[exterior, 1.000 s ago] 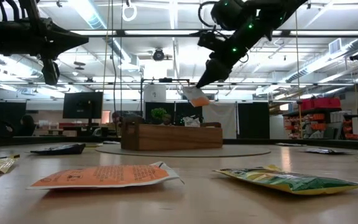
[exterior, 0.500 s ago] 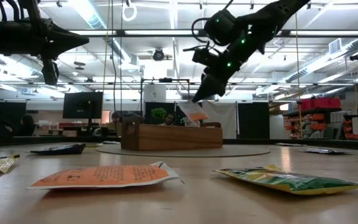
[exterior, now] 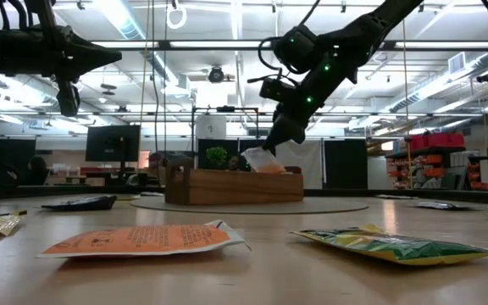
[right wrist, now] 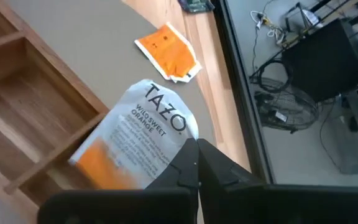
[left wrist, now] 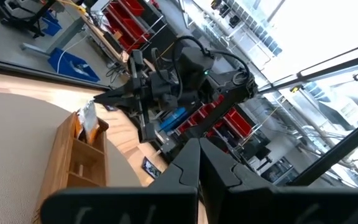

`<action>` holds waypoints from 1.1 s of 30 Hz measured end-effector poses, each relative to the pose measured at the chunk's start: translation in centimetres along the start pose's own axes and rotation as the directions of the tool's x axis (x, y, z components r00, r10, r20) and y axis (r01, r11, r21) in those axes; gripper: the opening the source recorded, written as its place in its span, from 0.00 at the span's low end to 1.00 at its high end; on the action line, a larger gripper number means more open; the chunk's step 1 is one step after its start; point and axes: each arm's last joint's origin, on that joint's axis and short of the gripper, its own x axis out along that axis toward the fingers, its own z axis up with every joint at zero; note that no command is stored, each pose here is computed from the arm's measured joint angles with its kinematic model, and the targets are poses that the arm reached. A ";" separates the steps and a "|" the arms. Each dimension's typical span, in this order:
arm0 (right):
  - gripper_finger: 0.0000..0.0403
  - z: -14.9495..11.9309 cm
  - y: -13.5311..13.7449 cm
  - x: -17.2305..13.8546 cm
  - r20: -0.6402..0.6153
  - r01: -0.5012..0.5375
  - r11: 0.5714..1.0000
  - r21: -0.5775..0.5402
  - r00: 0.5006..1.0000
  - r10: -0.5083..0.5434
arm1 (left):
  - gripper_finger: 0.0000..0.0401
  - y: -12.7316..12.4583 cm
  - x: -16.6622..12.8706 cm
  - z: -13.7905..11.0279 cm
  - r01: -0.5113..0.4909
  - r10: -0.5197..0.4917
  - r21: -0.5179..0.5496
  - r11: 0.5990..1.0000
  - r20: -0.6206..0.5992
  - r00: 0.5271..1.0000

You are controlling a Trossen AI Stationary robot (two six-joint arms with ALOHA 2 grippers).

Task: Pick & Place Tea
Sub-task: Put the orange tea bag into the right section of the wooden organizer

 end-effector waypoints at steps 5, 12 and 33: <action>0.00 -0.2 -0.3 0.1 0.005 -0.015 0.999 0.031 1.000 0.015 | 0.01 0.0 0.0 0.0 -0.002 0.002 0.000 1.000 0.001 1.000; 0.01 -0.2 -0.2 0.1 0.006 -0.047 0.999 0.006 0.999 0.046 | 0.01 0.0 0.0 0.0 -0.002 0.002 0.000 1.000 0.001 1.000; 0.27 0.0 -0.6 -1.7 -0.014 -0.049 0.999 -0.011 0.999 0.049 | 0.01 0.0 0.0 0.0 -0.008 0.008 0.008 1.000 0.007 1.000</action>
